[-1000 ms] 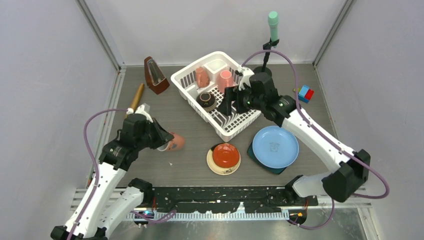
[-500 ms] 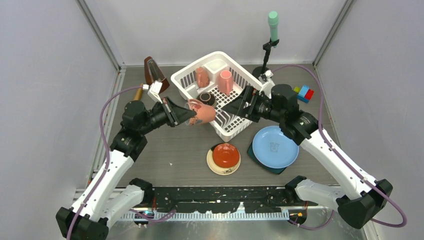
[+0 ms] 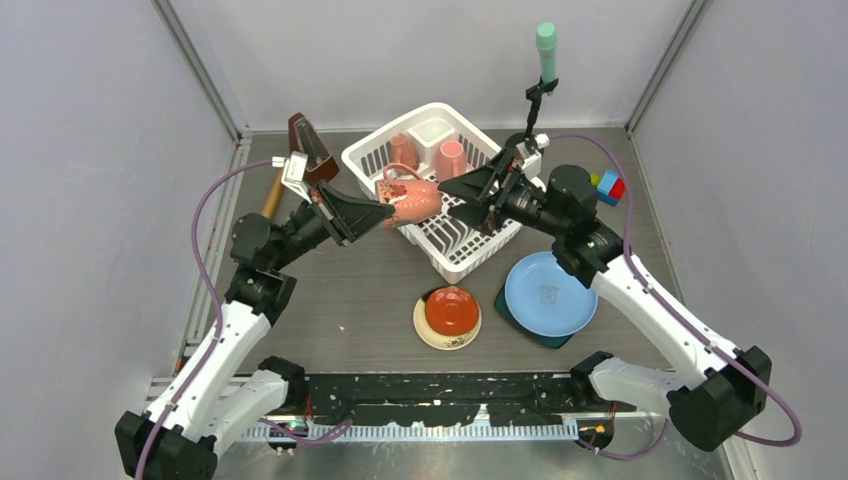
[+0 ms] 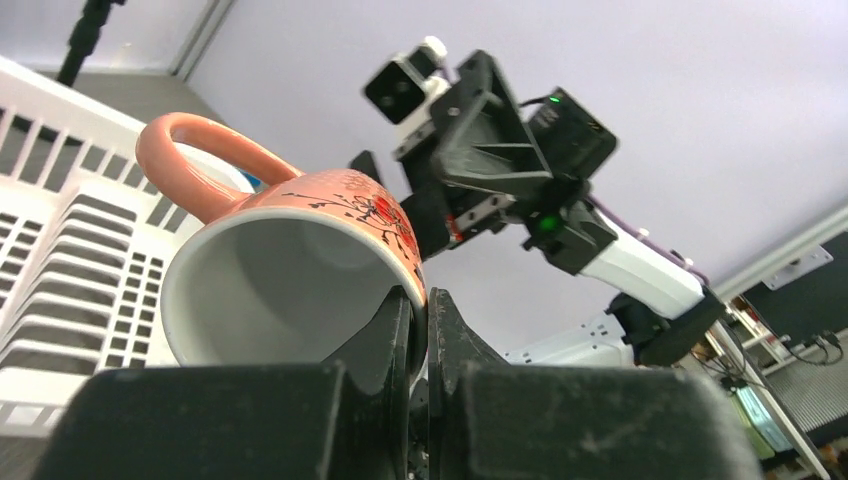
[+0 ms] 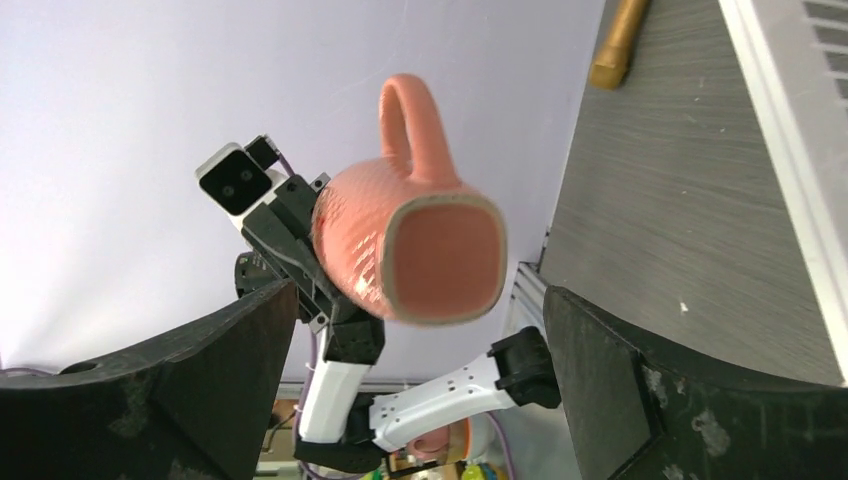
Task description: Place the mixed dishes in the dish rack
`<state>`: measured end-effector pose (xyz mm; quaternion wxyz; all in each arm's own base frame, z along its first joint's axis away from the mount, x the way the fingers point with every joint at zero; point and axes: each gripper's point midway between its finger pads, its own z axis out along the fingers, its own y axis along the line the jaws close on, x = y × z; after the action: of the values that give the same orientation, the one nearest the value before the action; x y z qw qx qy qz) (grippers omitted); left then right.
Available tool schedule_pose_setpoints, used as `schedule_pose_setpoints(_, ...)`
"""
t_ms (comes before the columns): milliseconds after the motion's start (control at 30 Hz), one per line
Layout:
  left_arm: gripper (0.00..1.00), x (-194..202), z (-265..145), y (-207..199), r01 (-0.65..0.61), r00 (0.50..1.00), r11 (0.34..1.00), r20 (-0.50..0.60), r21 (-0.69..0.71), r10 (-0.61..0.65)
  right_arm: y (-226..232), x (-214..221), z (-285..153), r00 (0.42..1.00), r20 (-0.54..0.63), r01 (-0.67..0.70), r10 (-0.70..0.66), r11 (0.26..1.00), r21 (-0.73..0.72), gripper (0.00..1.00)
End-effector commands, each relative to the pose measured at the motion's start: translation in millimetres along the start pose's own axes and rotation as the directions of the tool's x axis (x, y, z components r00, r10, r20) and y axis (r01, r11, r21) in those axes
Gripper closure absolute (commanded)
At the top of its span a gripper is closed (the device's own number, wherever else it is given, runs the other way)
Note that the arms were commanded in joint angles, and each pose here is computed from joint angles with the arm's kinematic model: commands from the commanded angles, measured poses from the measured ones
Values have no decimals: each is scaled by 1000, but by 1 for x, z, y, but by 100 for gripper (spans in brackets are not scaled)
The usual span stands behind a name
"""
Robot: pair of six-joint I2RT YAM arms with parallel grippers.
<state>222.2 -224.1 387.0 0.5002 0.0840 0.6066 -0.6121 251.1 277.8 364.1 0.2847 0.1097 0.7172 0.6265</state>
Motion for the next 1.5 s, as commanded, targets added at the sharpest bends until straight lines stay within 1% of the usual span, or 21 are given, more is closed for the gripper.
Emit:
schedule_pose_setpoints(0,100,-28,-1,-60,-130,990,967,85,219,114,38,-2,5,997,-47,-61,54,986,-158,0)
schedule_pose_setpoints(167,100,-27,5,-64,-98,994,962,66,255,84,45,-2,9,996,-66,-78,66,979,-187,0)
schedule_pose_setpoints(500,100,-28,12,-70,-141,989,945,89,295,119,52,12,13,985,-152,-106,77,975,-196,0)
schedule_pose_setpoints(567,100,-28,14,-71,-140,989,944,88,299,119,49,13,14,985,-155,-106,78,978,-182,3)
schedule_pose_setpoints(633,100,-25,15,-70,-137,990,944,79,301,119,50,13,14,984,-157,-107,78,977,-185,15)
schedule_pose_setpoints(667,100,-23,16,-68,-135,990,945,74,300,118,51,13,14,984,-157,-109,80,976,-191,25)
schedule_pose_setpoints(700,100,-22,17,-66,-134,990,946,73,296,117,53,12,14,984,-157,-109,79,975,-195,32)
schedule_pose_setpoints(767,100,-23,18,-60,-130,990,953,83,274,111,56,11,14,985,-155,-112,81,973,-203,62)
schedule_pose_setpoints(800,100,-24,20,-53,-110,992,965,86,239,92,57,11,14,985,-155,-111,80,973,-204,72)
schedule_pose_setpoints(833,98,-22,22,-41,-72,996,981,73,180,60,56,8,14,986,-146,-107,80,975,-193,84)
schedule_pose_setpoints(867,94,-21,22,-34,-60,996,989,67,136,51,56,6,12,988,-136,-101,76,977,-188,88)
schedule_pose_setpoints(900,84,-20,23,-26,-54,997,994,63,98,48,52,0,12,991,-112,-87,69,983,-165,93)
schedule_pose_setpoints(967,57,-16,21,-14,-59,997,998,42,30,58,48,-11,10,998,-58,-46,39,991,-128,98)
schedule_pose_setpoints(1000,47,-13,19,-8,-65,998,998,24,-13,65,46,-15,9,999,-39,-30,26,993,-111,99)
schedule_pose_setpoints(1133,27,-8,8,15,-90,996,981,-22,-175,87,25,-43,8,995,70,69,-73,997,46,100)
schedule_pose_setpoints(1233,16,-4,-2,32,-93,996,955,-42,-282,85,10,-61,5,972,121,178,-202,967,183,100)
schedule_pose_setpoints(1267,15,-3,-5,38,-88,996,943,-46,-320,77,7,-75,5,948,157,237,-277,943,231,100)
schedule_pose_setpoints(1333,15,-1,-11,53,-71,997,909,-59,-410,51,-12,-90,3,917,166,290,-364,891,350,100)
schedule_pose_setpoints(1400,13,9,-19,77,-45,995,852,-98,-522,-7,-27,-105,6,879,150,351,-452,828,437,100)
schedule_pose_setpoints(1433,13,13,-19,84,-39,992,830,-118,-557,-33,-41,-109,14,876,126,360,-466,804,473,100)
schedule_pose_setpoints(1467,13,16,-20,90,-32,989,812,-137,-582,-59,-41,-114,16,850,95,415,-518,769,487,100)
